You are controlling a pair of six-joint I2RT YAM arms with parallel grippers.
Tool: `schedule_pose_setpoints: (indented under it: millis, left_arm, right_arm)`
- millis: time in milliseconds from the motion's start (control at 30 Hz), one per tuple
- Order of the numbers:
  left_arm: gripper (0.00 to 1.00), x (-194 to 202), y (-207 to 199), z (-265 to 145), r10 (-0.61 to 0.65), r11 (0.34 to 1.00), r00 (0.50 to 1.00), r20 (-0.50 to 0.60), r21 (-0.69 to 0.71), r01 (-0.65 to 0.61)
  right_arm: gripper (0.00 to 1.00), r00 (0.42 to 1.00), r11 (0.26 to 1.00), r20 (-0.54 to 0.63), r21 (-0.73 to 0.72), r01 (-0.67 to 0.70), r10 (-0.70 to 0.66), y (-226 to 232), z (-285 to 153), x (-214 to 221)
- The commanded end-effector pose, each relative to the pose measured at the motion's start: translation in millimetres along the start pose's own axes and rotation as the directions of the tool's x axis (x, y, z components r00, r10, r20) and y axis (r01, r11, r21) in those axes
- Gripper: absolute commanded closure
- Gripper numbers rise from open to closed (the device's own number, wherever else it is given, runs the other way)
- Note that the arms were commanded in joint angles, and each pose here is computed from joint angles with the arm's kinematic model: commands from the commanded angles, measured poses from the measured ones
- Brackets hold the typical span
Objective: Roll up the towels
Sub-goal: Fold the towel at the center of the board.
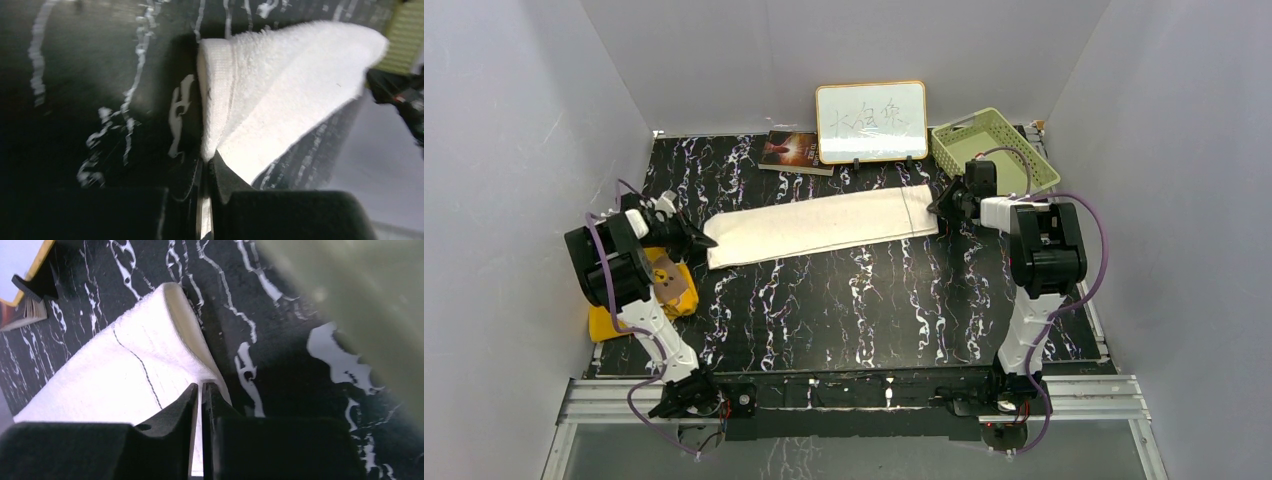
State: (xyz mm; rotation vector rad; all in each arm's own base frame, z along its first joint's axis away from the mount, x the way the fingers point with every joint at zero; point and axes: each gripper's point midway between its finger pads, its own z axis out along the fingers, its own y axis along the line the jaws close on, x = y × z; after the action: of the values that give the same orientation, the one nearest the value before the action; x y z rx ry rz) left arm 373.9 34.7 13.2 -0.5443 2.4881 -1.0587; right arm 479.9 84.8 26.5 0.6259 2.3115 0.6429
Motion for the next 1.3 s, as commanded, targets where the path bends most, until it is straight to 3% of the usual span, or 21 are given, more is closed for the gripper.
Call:
schedule_pose_setpoints:
  millis: [0,100,167,267,367,567,700,833,1067,1267]
  left_arm:
    - [1.00,-14,74,-49,0.030,0.842,0.996,0.085,-0.539,0.020]
    - [1.00,-40,68,-81,0.083,0.771,0.982,0.167,-0.636,0.043]
    - [1.00,-53,62,-99,0.115,0.730,0.974,0.197,-0.681,0.052]
    - [1.00,-67,55,-121,0.160,0.662,0.968,0.192,-0.748,0.039]
    - [1.00,-76,49,-133,0.191,0.638,0.967,0.168,-0.770,0.007]
    - [1.00,-67,51,-106,0.150,0.713,0.979,0.135,-0.701,-0.012]
    - [1.00,-60,60,-94,0.108,0.722,0.987,0.123,-0.692,0.008]
    - [1.00,-60,60,-91,0.099,0.731,0.985,0.142,-0.682,0.025]
    - [1.00,-58,59,-84,0.089,0.754,0.985,0.145,-0.656,0.028]
    - [1.00,-57,59,-79,0.079,0.769,0.986,0.144,-0.639,0.032]
  right_arm:
    - [0.82,0.996,0.995,-0.047,0.061,0.080,-0.078,4,-8,27]
    - [0.46,0.990,0.991,-0.037,0.019,0.135,-0.134,32,-16,30]
    - [0.27,0.986,0.987,-0.029,0.007,0.162,-0.161,47,-21,29]
    - [0.16,0.984,0.984,-0.001,-0.014,0.180,-0.180,65,-34,18]
    - [0.12,0.981,0.981,0.025,-0.026,0.192,-0.191,78,-44,10]
    - [0.08,0.975,0.973,0.023,-0.068,0.220,-0.219,92,-47,13]
    - [0.15,0.943,0.922,-0.002,-0.213,0.324,-0.332,131,-44,36]
    - [0.15,0.882,0.870,-0.031,-0.186,0.457,-0.470,163,-28,55]
    - [0.17,0.853,0.856,-0.079,-0.078,0.511,-0.516,129,-6,58]
    - [0.25,0.892,0.870,-0.093,-0.289,0.400,-0.442,107,-11,65]
